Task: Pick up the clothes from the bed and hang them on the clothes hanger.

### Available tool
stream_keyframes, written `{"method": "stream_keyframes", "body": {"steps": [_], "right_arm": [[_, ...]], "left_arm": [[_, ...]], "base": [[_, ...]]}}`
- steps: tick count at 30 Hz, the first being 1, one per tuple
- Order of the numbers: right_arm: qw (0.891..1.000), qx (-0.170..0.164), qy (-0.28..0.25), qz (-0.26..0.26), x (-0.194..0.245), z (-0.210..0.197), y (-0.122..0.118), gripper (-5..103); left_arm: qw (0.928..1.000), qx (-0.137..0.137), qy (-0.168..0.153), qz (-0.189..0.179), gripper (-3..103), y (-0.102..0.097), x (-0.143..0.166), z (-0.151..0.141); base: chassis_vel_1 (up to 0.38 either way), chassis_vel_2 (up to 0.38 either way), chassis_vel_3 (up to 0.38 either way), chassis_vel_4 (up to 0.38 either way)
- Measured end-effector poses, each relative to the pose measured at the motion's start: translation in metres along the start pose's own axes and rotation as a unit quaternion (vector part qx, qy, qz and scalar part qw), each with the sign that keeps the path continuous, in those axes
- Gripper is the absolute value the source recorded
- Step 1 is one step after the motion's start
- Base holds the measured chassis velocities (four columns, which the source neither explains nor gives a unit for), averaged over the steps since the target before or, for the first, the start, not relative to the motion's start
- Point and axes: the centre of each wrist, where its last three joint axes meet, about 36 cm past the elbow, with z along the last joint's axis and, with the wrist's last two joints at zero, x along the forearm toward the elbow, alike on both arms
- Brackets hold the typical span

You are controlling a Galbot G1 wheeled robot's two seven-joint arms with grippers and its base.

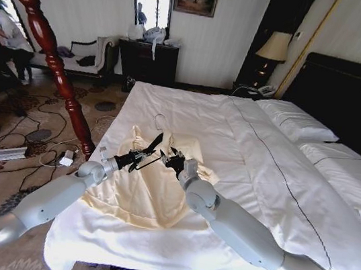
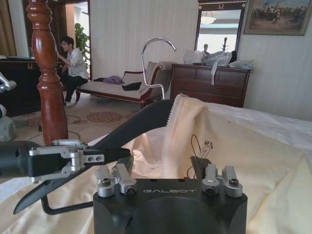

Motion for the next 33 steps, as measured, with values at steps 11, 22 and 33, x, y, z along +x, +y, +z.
{"method": "stream_keyframes", "body": {"steps": [11,22,33], "right_arm": [[0.994,0.092,-0.027,0.047,0.0,0.023,-0.05,100],[0.963,0.258,-0.079,0.01,-0.033,0.048,-0.075,100],[0.949,0.306,-0.079,0.014,-0.046,0.059,-0.089,100]], "left_arm": [[0.9999,-0.007,0.007,-0.002,17,-0.007,0.017,-0.005],[0.9997,-0.011,0.016,0.012,17,-0.016,0.018,-0.008],[0.9997,-0.009,0.023,0.01,17,-0.02,0.029,-0.008]], "base": [[0.0,0.0,0.0,0.0],[0.0,0.0,0.0,0.0],[0.0,0.0,0.0,0.0]]}}
